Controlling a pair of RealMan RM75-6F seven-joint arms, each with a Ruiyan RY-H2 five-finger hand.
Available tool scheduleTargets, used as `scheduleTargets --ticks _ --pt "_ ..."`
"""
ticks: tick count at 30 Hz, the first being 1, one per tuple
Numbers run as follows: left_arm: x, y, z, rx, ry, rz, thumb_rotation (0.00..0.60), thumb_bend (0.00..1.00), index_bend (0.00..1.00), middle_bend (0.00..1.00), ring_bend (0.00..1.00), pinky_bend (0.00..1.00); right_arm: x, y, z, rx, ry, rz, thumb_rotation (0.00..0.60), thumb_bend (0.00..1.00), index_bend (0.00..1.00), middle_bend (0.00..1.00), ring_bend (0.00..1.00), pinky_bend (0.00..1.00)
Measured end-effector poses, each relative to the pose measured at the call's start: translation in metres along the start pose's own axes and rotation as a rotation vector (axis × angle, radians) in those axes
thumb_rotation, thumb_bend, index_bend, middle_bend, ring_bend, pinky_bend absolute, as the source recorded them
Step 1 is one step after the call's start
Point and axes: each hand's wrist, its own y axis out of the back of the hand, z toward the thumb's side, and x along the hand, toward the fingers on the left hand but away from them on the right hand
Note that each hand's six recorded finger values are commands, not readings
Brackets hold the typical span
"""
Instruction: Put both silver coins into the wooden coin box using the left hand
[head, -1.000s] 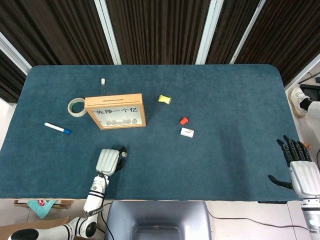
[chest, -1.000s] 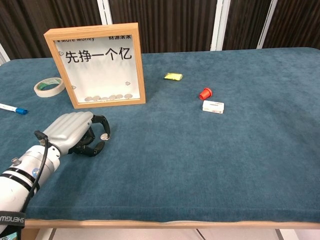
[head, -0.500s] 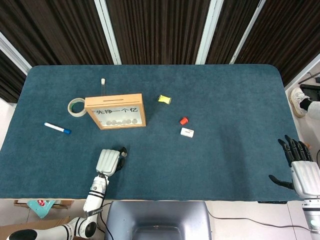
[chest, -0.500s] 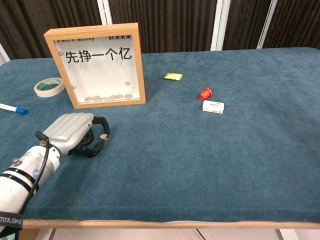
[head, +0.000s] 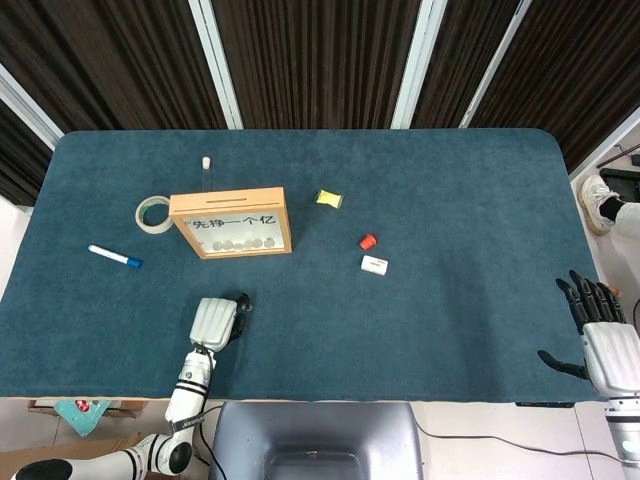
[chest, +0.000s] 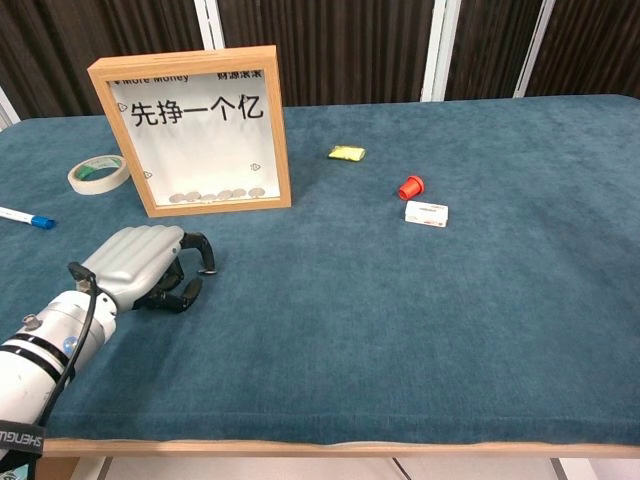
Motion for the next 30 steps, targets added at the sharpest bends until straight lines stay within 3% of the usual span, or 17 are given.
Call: scheduleTargets --ticks 10,30 --pt "0.0028 0.0001 -0.0056 0.002 0.019 0.004 0.600 0.39 0.52 1.00 1.00 1.00 0.0003 -0.0004 0.0002 0.000 0.003 0.004 0.600 0.17 0.00 0.00 0.00 0.00" --pt "0.0056 0.0044 -0.0093 0.000 0.023 0.037 0.600 0.40 0.56 1.00 1.00 1.00 0.0003 -0.0028 0.0022 0.002 0.011 0.016 0.600 0.17 0.00 0.00 0.00 0.00"
